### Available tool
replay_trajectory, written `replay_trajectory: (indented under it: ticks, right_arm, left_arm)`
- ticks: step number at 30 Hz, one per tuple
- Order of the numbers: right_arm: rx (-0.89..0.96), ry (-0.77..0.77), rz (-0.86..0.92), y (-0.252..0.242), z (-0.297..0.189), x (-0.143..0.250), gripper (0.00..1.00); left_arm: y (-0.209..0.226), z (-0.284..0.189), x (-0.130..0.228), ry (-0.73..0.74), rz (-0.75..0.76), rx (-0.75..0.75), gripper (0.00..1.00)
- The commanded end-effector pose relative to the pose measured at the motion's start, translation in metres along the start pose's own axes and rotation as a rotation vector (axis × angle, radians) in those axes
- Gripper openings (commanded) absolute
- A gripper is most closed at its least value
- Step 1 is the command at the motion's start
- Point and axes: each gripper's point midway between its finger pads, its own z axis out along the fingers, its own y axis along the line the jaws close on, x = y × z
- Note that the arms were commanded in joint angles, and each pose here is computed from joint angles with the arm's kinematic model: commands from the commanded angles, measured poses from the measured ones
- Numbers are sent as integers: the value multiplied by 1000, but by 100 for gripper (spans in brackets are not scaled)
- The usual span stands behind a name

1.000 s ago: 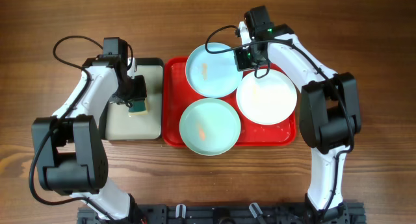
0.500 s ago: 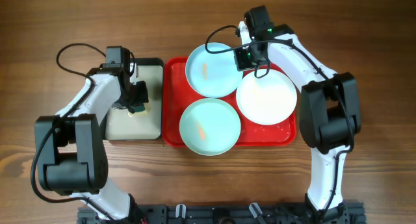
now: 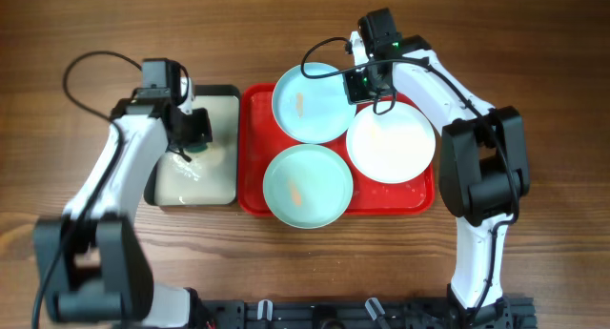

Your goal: Clean dirty plates on tray and stack at the side

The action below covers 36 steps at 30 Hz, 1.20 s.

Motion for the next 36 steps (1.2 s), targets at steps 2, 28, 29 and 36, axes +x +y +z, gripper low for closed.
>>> replay_trajectory:
  ticks: [2, 28, 29, 36]
  right_arm:
    - [-10, 29, 2, 3, 10, 9, 17]
    - [-10, 27, 23, 3, 10, 8, 4]
    - [-10, 28, 23, 3, 10, 9, 4]
    - [-10, 27, 23, 3, 10, 8, 4]
  left_arm:
    - [-7, -71, -32, -220, 3, 47, 4]
    - [-2, -82, 8, -171, -129, 52, 4]
    - [-2, -80, 10, -166, -130, 51, 4]
    - [-1, -74, 12, -159, -130, 49, 4]
